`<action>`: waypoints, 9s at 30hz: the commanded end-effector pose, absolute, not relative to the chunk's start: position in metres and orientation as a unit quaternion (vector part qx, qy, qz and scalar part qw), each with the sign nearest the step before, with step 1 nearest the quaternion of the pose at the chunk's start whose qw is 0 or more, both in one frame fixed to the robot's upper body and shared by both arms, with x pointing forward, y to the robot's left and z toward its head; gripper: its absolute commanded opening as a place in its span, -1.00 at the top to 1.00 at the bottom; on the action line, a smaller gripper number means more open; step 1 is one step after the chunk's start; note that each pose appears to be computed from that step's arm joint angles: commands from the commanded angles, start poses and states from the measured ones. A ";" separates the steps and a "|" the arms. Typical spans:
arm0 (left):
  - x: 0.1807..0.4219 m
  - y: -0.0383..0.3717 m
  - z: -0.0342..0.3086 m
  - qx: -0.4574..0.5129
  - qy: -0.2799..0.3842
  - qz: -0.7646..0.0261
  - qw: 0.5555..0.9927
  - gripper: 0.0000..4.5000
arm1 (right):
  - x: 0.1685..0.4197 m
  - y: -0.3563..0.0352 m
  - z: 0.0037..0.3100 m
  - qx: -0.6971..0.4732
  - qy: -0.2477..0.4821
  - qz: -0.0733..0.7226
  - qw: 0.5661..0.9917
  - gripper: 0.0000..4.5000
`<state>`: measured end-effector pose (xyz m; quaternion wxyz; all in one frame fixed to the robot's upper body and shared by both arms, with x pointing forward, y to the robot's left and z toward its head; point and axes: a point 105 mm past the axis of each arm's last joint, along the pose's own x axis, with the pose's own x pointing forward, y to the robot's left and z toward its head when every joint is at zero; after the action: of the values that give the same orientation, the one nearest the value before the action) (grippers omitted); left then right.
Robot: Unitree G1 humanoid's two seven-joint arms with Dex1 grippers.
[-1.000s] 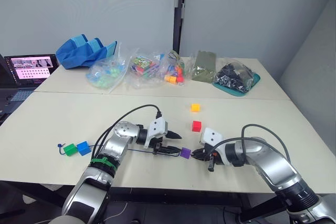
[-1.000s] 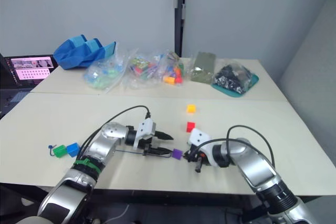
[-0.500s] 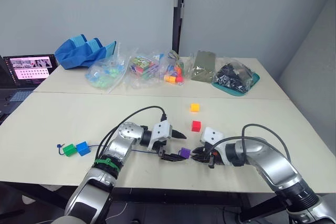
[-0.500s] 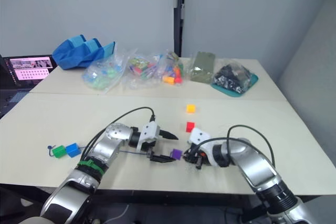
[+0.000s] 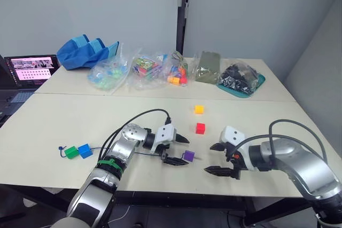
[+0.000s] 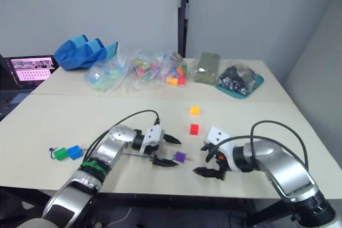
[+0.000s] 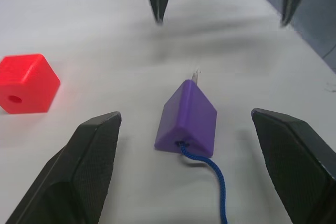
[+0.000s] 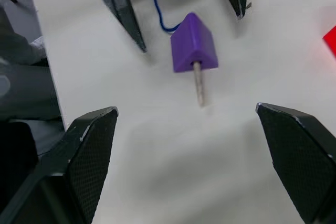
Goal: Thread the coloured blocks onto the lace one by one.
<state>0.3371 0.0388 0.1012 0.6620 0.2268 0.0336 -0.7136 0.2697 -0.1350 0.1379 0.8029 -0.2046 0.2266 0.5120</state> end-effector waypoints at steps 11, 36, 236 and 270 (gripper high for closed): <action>0.345 0.033 0.091 0.268 0.082 -0.718 0.637 -0.48 | 0.270 -0.139 0.148 -0.225 0.206 0.475 0.825 -1.00; 0.343 0.044 0.087 0.265 0.094 -0.710 0.646 0.43 | 0.303 -0.113 0.116 -0.281 0.210 0.523 0.777 -0.76; 0.327 0.098 0.117 0.138 -0.046 -0.605 0.783 1.00 | 0.387 -0.120 0.122 -0.010 0.031 0.196 0.980 -0.97; 0.337 0.050 0.119 0.127 -0.039 -0.687 0.714 1.00 | 0.265 -0.120 0.110 0.039 0.065 0.191 0.979 -0.79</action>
<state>0.3359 0.0521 0.1103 0.7217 0.1178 -0.0216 -0.6817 0.2704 -0.1174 0.0919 0.9779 0.0402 0.0919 0.1832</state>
